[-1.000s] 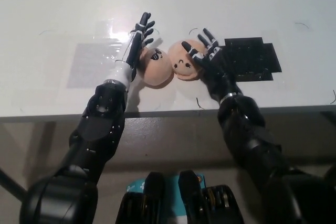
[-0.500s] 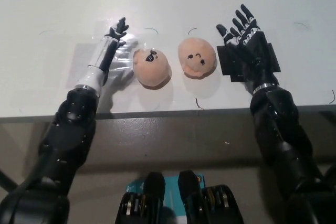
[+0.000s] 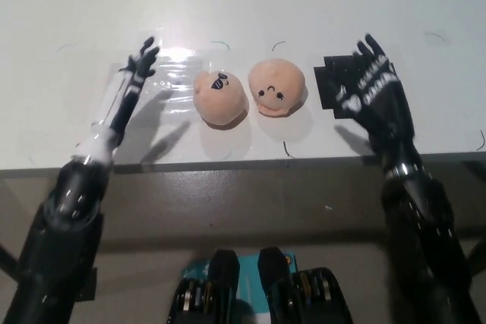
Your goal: Use both hands to push two dumpling toys together to the middle
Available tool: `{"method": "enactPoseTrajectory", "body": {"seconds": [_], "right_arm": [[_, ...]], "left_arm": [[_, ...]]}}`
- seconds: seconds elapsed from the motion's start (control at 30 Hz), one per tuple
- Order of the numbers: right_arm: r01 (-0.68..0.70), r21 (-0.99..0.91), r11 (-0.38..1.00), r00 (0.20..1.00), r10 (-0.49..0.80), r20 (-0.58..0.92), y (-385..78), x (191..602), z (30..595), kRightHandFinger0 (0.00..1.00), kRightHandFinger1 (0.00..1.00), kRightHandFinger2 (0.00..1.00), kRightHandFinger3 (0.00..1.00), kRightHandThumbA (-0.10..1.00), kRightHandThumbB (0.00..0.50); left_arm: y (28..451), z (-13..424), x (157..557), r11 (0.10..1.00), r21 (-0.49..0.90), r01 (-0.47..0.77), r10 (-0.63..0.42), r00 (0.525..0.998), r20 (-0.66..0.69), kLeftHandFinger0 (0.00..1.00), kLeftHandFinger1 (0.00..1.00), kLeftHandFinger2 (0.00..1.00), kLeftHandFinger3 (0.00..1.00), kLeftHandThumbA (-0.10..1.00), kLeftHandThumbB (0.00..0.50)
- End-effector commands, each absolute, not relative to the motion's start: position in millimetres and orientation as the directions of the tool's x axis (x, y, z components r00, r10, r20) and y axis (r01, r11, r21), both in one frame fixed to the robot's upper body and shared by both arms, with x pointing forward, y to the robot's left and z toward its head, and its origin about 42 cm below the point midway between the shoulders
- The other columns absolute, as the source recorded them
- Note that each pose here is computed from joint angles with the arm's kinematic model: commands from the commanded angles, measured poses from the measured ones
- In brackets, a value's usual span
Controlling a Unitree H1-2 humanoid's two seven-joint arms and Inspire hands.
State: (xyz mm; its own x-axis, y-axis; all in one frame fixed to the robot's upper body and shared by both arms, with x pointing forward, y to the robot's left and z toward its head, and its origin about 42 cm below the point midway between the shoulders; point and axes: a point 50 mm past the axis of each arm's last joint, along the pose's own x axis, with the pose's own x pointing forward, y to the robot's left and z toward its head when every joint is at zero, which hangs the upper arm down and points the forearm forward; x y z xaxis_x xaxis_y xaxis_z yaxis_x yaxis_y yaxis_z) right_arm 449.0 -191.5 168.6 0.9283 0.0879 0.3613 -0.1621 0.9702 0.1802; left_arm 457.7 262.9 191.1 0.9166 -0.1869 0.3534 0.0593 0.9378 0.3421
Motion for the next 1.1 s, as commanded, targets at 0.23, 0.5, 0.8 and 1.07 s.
{"method": "enactPoseTrajectory", "body": {"seconds": [0.23,0.5,0.8,1.07], "right_arm": [[-0.247,-0.013,0.969,0.818,0.216,0.533,-223,314,207,1.0,1.0,1.0,1.0,1.0,0.37],[-0.236,-0.031,0.971,0.823,0.216,0.526,-246,254,188,1.0,1.0,1.0,1.0,1.0,0.349],[-0.241,-0.024,0.97,0.875,0.228,0.427,-251,229,160,1.0,1.0,1.0,1.0,1.0,0.326],[-0.216,0.007,0.976,0.926,0.203,0.319,-247,219,124,1.0,1.0,1.0,1.0,1.0,0.285]], "left_arm": [[297,226,305,0.942,0.325,0.078,-0.256,0.794,0.552,1.0,1.0,1.0,1.0,1.0,0.401],[306,201,221,0.962,0.26,0.088,-0.218,0.821,0.529,1.0,1.0,1.0,1.0,1.0,0.343],[316,142,175,0.97,0.238,0.047,-0.138,0.915,0.379,1.0,1.0,1.0,1.0,1.0,0.257],[313,114,161,0.978,0.194,0.073,-0.125,0.955,0.27,1.0,1.0,1.0,1.0,1.0,0.301]]}}
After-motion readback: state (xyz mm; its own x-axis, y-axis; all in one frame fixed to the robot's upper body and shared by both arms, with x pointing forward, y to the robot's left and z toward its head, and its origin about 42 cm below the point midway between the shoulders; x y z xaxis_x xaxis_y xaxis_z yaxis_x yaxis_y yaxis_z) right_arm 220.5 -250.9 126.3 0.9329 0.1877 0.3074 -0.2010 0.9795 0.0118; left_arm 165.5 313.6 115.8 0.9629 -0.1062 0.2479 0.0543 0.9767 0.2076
